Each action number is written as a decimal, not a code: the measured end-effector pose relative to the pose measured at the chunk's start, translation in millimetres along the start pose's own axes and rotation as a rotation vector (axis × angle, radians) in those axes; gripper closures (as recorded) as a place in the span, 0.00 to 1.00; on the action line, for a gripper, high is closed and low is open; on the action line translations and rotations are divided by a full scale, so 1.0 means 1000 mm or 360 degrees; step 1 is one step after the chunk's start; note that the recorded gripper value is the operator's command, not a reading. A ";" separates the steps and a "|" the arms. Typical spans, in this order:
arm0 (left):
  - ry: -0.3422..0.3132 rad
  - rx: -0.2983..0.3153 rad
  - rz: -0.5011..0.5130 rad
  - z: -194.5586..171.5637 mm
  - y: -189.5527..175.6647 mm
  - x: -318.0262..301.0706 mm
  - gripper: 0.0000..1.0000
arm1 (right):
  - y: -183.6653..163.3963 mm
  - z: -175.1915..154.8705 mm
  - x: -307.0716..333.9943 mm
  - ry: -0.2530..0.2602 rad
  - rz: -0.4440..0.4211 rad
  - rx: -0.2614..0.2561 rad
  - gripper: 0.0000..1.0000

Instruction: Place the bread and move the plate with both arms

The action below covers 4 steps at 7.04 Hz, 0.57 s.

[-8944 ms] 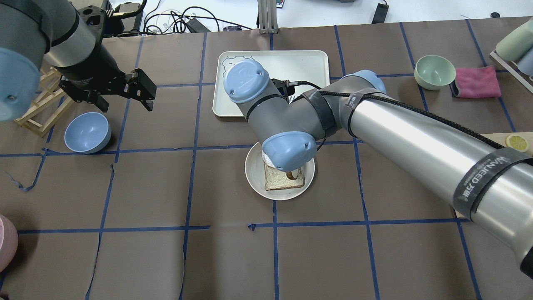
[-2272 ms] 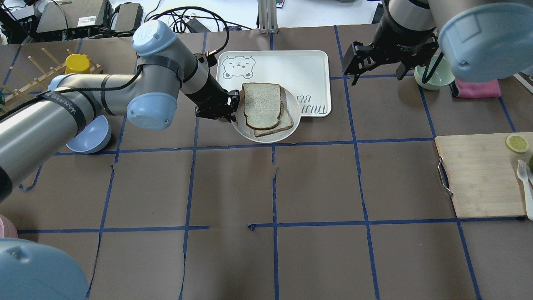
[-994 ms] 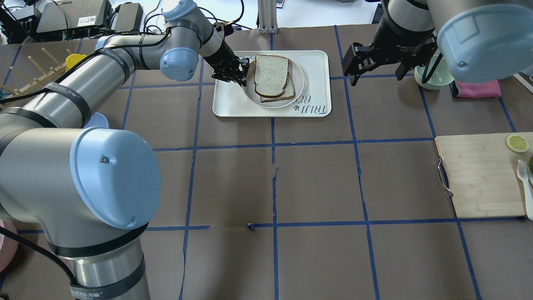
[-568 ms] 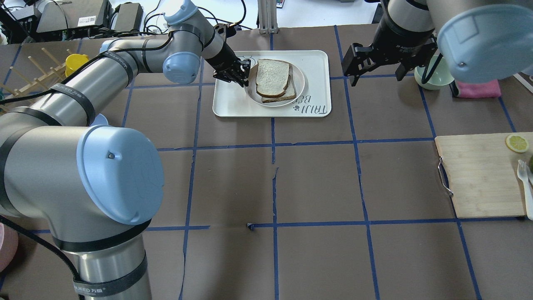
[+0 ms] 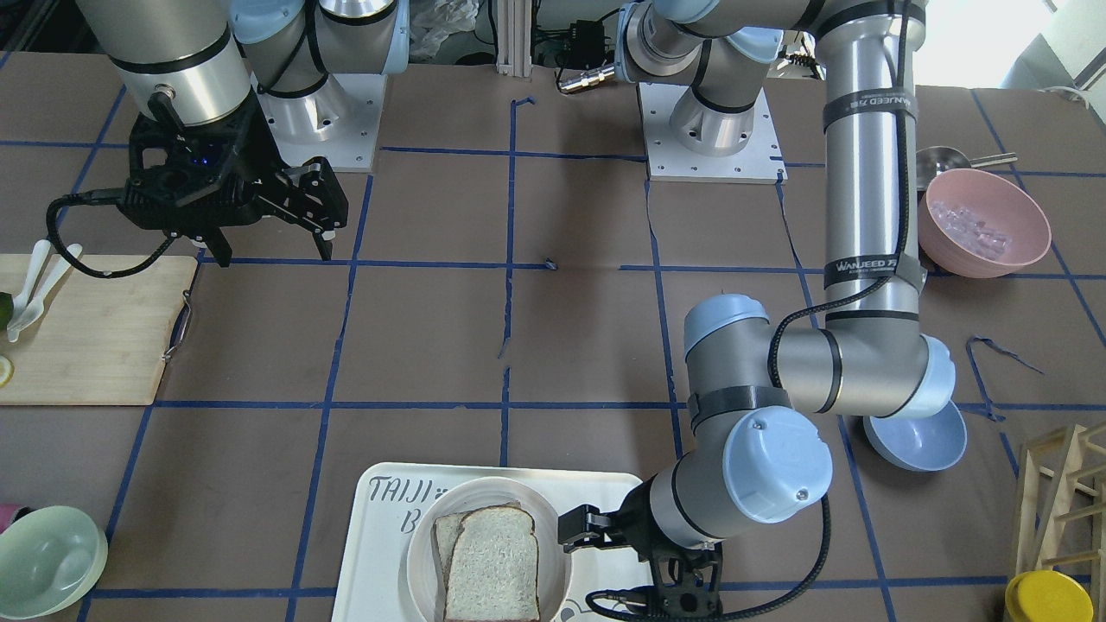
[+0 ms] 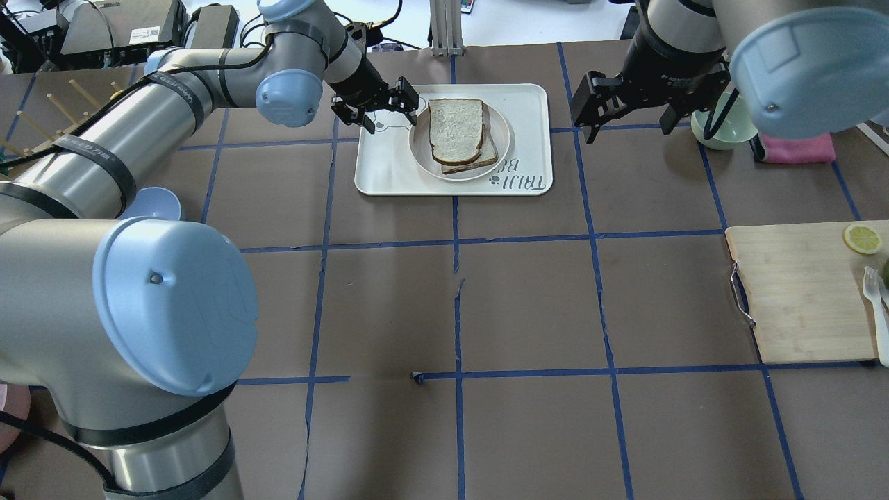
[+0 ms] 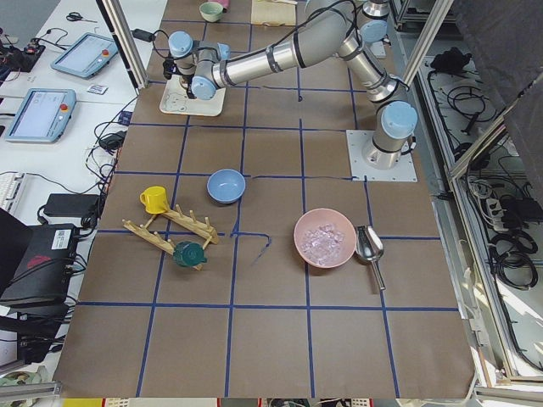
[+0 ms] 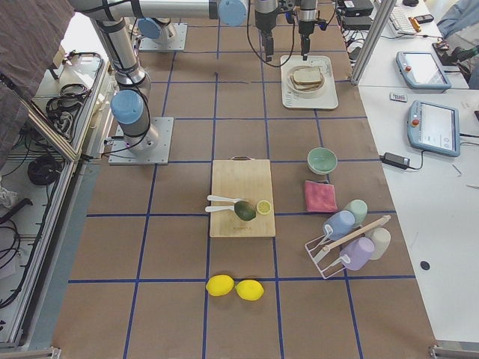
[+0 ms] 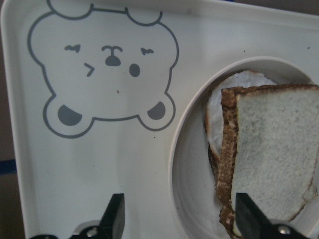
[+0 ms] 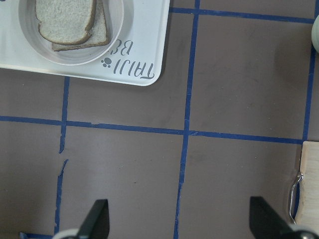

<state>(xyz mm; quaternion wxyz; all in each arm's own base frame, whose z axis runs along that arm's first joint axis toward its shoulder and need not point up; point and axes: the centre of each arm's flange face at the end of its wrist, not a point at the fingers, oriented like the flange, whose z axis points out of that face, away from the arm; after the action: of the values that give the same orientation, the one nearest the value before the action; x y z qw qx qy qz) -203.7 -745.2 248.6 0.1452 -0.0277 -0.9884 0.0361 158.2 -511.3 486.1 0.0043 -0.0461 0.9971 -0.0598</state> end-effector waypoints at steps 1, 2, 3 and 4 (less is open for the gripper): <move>-0.0082 -0.0036 -0.0035 -0.032 0.008 -0.009 0.00 | 0.000 0.000 0.000 0.0001 0.0000 0.0000 0.00; -0.0184 -0.0093 -0.0066 -0.068 0.023 -0.014 0.00 | 0.000 0.000 0.000 0.0001 -0.0001 0.0000 0.00; -0.0270 -0.0145 -0.0084 -0.104 0.042 -0.014 0.00 | 0.000 0.000 0.000 0.0000 -0.0001 0.0000 0.00; -0.0344 -0.0184 -0.0099 -0.139 0.064 -0.012 0.00 | 0.000 0.000 0.000 0.0002 -0.0001 0.0000 0.00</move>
<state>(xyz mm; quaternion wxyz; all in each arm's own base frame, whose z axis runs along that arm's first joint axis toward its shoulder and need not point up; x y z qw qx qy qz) -148.7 -673.1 373.2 0.0369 -0.0013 -0.9991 -0.0229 158.1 -511.3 485.9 0.0038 -0.0464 0.9971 -0.0598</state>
